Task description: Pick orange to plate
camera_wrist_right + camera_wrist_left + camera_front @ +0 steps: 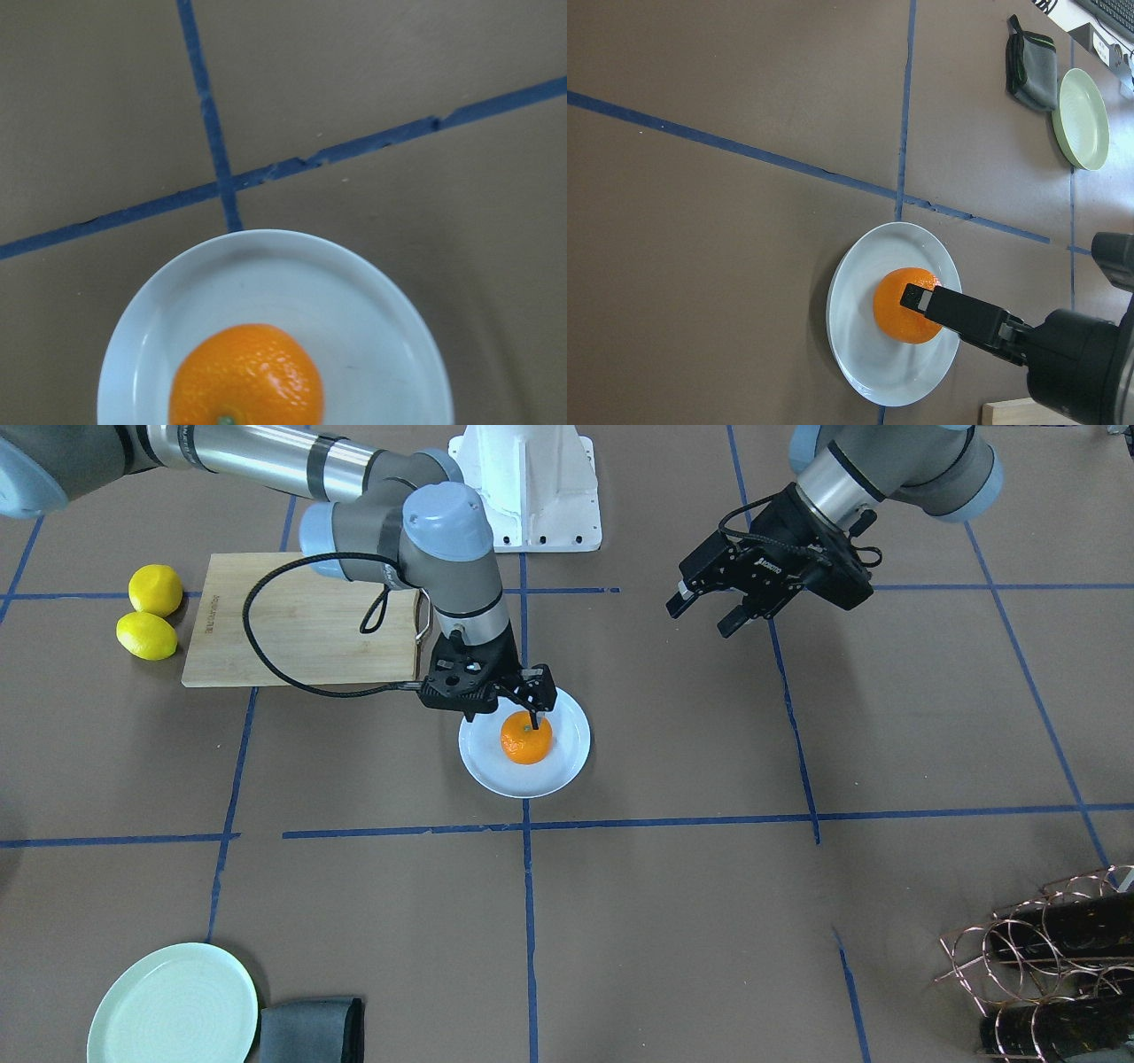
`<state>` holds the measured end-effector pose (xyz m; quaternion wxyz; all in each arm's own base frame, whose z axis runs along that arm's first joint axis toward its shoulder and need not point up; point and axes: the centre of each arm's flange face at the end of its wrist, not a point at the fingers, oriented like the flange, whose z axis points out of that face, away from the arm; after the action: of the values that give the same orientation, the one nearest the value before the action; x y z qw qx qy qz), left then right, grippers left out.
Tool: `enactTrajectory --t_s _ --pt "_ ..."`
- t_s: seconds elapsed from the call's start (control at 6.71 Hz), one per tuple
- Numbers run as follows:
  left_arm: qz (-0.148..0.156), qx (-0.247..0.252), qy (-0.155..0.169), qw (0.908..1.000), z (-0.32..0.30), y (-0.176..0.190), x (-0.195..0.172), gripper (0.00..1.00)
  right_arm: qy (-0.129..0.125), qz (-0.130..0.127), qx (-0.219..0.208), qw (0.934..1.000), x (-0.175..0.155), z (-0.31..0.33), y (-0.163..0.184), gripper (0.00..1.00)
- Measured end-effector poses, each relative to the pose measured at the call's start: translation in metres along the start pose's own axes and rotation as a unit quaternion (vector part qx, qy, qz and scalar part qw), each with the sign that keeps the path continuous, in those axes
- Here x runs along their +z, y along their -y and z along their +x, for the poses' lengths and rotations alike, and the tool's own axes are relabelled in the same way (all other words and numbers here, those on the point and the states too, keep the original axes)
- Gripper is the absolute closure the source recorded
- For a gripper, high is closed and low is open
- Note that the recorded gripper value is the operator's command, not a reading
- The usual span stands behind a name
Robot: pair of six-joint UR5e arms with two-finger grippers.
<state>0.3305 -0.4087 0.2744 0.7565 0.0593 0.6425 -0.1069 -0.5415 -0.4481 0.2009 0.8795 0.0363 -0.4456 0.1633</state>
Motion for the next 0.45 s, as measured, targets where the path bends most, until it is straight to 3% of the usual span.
enactTrajectory --t_s 0.3,0.45 --pt "0.007 0.066 0.064 0.9957 -0.018 0.021 0.000 0.00 0.009 -0.033 -0.001 0.9994 -0.089 0.096 0.058 0.00" --pt "0.009 0.114 0.111 0.9872 -0.036 0.038 -0.008 0.00 0.007 -0.054 -0.016 0.9984 -0.123 0.164 0.106 0.00"
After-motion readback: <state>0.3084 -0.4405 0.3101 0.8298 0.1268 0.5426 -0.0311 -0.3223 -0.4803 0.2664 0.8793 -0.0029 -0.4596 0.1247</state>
